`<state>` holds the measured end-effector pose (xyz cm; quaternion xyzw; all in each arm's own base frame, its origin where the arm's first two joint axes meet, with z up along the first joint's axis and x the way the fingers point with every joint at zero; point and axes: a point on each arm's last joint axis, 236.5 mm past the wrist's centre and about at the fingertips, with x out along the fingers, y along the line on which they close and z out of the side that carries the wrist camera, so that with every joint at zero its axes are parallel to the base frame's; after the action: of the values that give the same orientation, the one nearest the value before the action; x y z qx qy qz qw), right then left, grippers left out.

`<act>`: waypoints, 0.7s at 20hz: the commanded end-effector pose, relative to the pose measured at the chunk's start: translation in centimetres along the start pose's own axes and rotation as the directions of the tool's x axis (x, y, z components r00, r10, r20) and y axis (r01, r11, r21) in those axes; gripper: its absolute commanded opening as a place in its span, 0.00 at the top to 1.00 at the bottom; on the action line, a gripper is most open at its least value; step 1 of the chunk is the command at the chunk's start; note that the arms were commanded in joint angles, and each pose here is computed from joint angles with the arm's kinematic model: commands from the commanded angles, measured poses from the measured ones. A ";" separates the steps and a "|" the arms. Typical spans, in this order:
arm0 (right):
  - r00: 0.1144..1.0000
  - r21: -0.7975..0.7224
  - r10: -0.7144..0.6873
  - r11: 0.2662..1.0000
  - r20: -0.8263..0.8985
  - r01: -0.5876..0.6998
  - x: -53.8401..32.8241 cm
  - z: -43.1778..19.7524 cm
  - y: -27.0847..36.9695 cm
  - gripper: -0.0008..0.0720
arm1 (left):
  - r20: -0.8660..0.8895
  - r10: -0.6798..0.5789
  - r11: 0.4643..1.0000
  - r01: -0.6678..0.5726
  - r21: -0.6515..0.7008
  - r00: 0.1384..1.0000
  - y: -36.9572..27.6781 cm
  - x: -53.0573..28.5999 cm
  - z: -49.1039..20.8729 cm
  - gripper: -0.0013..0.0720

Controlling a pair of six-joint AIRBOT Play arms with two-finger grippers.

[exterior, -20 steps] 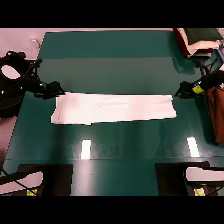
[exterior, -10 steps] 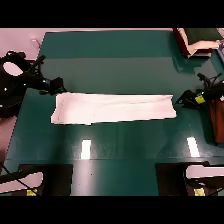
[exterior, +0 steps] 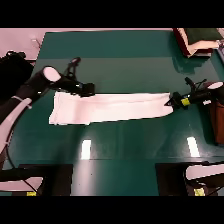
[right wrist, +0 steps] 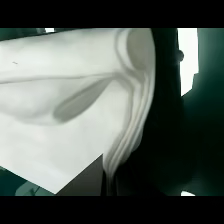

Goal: Fold the shirts.

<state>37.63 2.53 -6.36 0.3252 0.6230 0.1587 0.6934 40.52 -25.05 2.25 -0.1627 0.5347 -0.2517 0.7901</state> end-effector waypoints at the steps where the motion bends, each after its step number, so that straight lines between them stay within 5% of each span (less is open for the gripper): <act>1: 0.996 -0.140 0.051 0.989 0.072 -0.041 -3.2 1.8 5.8 0.97 | -0.054 -0.030 0.999 0.032 0.036 0.998 -2.9 4.5 -1.0 0.94; 7: 0.967 -0.422 0.145 0.906 0.212 -0.043 -11.0 1.4 20.2 0.97 | -0.135 -0.054 0.996 0.063 0.056 0.989 -4.8 11.1 -1.6 0.94; 14: 0.949 -0.621 0.255 0.779 0.183 -0.090 -11.6 -2.2 31.8 0.97 | -0.168 -0.062 0.998 0.066 0.019 0.984 -4.1 13.1 -2.4 0.94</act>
<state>40.23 15.98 20.01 0.1744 0.4372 0.3382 0.8149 41.42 -35.59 -5.78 -0.1481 0.5852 -0.2961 0.7402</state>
